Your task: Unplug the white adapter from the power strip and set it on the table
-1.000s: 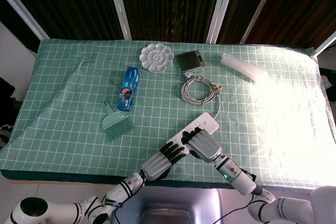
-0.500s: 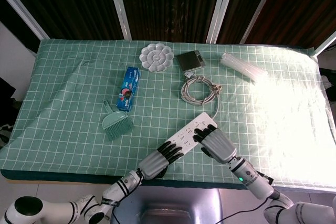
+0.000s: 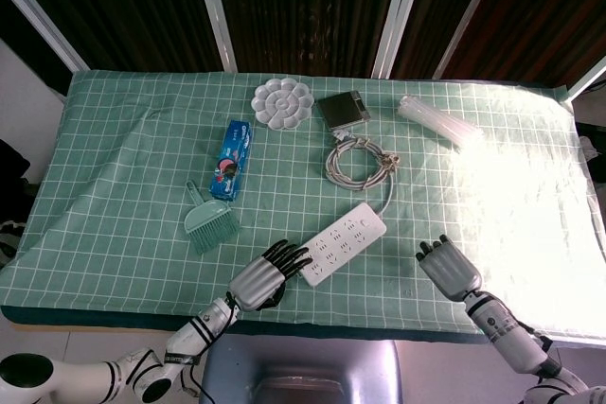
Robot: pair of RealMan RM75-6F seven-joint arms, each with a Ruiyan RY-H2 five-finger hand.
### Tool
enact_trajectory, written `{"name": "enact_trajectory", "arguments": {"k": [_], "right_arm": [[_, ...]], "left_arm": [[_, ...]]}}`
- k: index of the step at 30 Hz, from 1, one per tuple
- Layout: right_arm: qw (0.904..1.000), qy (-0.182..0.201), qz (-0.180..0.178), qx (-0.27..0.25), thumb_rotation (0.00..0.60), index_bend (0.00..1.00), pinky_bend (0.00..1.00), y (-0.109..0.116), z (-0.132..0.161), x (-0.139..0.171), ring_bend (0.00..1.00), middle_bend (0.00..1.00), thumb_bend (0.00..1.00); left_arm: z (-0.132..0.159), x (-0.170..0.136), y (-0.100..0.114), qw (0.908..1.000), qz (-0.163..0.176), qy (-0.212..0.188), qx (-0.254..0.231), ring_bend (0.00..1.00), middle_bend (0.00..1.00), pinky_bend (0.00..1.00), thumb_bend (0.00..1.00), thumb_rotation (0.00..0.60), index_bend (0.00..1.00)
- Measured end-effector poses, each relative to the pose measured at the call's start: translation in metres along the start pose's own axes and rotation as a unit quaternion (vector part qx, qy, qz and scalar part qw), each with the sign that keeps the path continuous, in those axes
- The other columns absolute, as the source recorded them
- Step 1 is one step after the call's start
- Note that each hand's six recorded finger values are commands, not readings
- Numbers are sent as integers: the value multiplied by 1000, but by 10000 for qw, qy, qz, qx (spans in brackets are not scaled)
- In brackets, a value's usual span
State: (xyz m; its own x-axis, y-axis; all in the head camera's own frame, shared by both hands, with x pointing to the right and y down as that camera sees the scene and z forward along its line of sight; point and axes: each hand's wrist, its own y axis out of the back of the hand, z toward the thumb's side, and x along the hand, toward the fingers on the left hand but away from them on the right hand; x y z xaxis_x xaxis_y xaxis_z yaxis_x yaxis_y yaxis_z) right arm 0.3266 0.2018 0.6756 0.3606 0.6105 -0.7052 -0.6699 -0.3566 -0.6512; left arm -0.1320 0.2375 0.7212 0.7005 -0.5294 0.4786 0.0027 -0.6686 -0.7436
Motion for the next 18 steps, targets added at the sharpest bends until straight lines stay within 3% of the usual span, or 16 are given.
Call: {"name": "enact_trajectory", "arguments": {"k": [4, 6, 10, 18], "right_arm": [[9992, 29, 391, 73, 600, 131, 297, -14, 0, 0, 211, 230, 387], [9985, 62, 545, 14, 600, 18, 224, -16, 2, 0, 124, 131, 308], [9985, 84, 508, -158, 600, 0, 173, -9, 2, 2, 20, 25, 224], [9971, -182, 41, -732, 600, 0, 109, 22, -15, 26, 0, 0, 182]], "left_arm": [[-5, -3, 4, 9999, 88, 47, -11, 0, 0, 14, 637, 463, 0], [-7, -5, 7, 9999, 149, 65, -24, 0, 0, 14, 616, 465, 0], [-11, -10, 14, 9996, 269, 86, -25, 0, 0, 17, 588, 460, 0], [-31, -38, 38, 9983, 502, 156, 269, 0, 0, 25, 579, 448, 0]]}}
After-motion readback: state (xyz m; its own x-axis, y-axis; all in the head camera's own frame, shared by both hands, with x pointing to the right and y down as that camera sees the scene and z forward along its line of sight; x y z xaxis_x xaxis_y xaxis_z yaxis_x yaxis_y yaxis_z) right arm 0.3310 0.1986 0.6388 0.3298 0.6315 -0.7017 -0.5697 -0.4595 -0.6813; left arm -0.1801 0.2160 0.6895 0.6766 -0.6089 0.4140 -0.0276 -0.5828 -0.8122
